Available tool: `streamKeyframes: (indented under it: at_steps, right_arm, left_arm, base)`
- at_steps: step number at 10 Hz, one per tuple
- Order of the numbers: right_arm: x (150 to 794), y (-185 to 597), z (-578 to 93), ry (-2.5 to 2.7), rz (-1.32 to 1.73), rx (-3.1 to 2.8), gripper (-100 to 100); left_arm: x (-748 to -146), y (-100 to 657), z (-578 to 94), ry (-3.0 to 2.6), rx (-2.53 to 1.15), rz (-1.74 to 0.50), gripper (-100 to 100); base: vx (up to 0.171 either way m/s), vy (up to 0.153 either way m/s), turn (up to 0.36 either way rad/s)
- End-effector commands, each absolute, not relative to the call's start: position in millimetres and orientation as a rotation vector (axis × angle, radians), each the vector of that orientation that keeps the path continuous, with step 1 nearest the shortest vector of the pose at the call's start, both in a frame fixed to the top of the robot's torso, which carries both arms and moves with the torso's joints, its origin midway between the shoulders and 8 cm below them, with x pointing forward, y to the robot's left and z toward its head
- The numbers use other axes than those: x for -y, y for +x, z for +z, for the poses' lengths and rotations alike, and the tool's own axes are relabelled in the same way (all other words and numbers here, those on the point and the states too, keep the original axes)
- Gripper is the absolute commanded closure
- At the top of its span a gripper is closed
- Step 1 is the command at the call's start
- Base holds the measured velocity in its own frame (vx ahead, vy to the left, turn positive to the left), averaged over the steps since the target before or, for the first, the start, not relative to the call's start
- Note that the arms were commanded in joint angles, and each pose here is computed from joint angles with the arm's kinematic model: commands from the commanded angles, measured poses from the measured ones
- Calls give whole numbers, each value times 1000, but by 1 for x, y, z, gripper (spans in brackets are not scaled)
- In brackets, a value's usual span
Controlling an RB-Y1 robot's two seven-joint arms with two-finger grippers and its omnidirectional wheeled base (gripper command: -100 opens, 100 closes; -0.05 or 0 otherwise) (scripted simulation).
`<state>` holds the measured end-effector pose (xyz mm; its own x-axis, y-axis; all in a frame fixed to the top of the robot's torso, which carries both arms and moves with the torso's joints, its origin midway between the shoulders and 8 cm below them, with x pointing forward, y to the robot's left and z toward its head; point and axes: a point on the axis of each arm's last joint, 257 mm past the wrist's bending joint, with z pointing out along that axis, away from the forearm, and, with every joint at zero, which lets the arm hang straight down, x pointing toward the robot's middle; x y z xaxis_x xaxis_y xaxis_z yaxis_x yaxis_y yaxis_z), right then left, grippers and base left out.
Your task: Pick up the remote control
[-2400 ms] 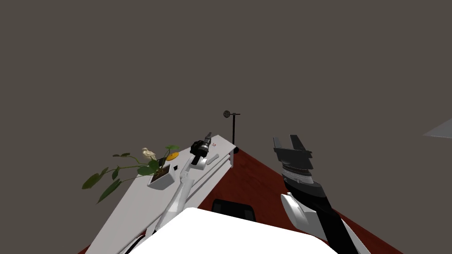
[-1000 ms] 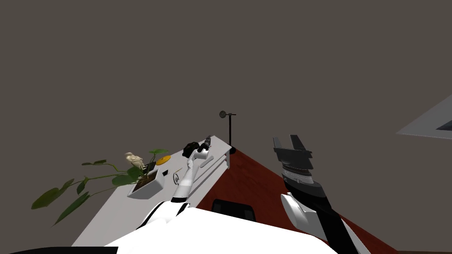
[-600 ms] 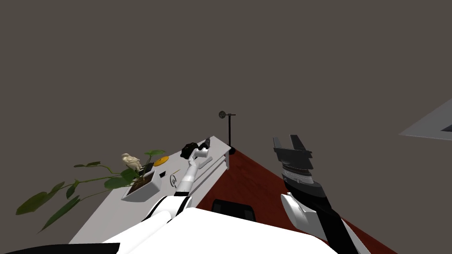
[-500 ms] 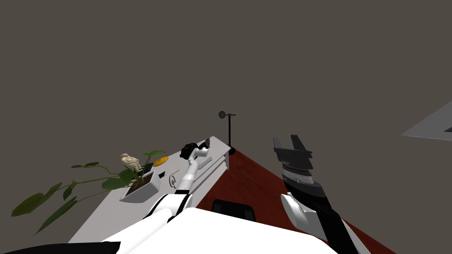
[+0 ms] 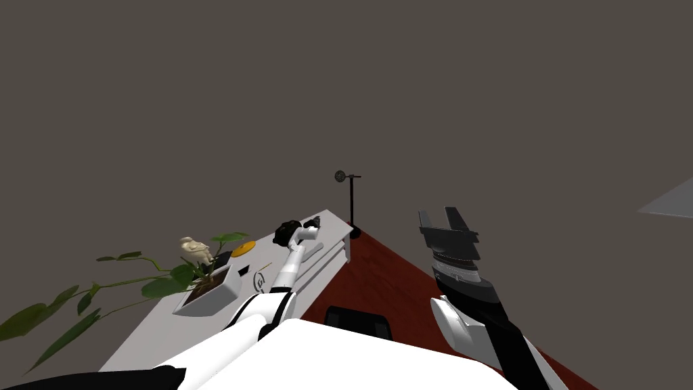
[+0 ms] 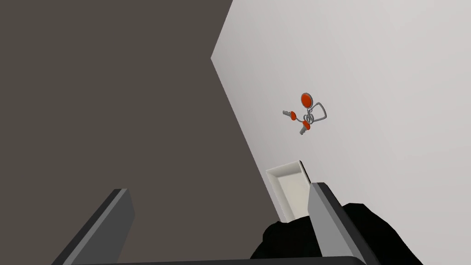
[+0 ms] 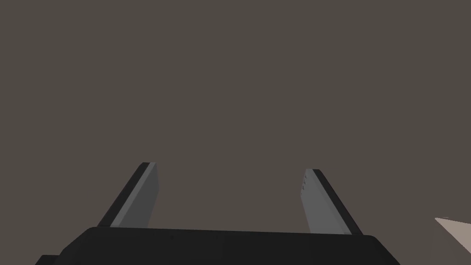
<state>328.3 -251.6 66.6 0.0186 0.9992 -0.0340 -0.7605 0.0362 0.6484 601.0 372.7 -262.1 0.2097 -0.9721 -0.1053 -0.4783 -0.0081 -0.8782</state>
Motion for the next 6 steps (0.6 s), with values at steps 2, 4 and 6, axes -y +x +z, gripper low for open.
streamKeyframes:
  at_steps: [2,4,6]
  right_arm:
    - [252,328,67,530,1470,-571,0]
    - [252,328,67,530,1470,-571,0]
    - [252,328,67,530,1470,-571,0]
  left_arm:
    - [-389,591,-289,-1745,-1412,-657,-100]
    - [-399,577,-317,-1845,-1432,-600,-100]
    - [-407,563,-341,-1937,-1443,-548,-100]
  base:
    - [81,-37,40]
    - [69,-33,47]
    - [72,-30,54]
